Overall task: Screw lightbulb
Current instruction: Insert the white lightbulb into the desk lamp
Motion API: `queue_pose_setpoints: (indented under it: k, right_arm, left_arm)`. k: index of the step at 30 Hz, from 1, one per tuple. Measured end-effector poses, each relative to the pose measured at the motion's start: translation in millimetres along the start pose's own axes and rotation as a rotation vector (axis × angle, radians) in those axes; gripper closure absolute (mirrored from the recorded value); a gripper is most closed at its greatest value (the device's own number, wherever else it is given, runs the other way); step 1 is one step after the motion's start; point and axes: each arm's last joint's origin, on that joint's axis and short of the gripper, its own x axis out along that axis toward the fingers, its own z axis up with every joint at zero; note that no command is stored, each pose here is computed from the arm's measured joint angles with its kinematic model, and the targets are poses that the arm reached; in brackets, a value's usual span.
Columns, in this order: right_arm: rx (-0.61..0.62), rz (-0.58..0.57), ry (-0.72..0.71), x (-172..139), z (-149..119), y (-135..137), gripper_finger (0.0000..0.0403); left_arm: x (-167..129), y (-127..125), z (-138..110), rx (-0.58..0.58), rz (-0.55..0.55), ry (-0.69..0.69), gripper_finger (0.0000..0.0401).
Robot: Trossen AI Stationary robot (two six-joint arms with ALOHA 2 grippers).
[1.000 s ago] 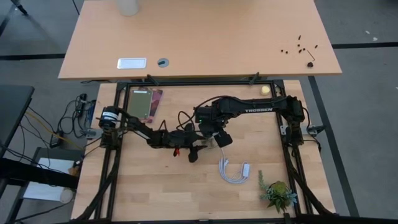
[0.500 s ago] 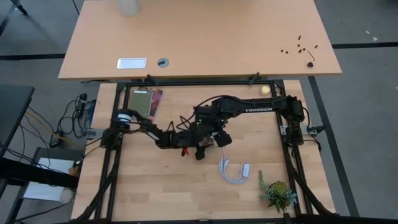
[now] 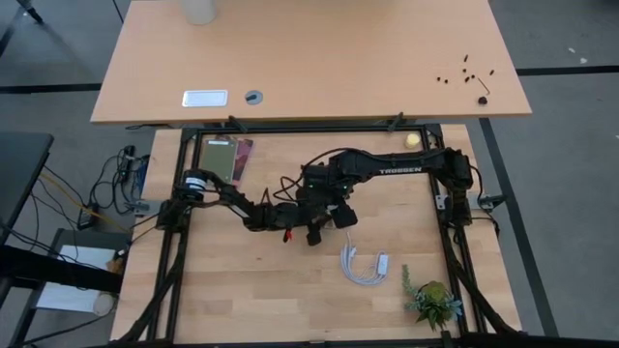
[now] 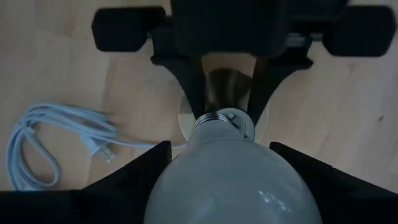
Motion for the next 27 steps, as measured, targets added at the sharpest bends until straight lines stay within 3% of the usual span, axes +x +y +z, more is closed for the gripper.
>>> queue_pose_setpoints:
  k: [27]
  right_arm:
    - [0.072,-0.008,0.0,17.1,-5.3,-7.6,0.0131]
  left_arm:
    - [1.3,-3.2,-5.7,-0.041,-0.007,-0.072,0.0215]
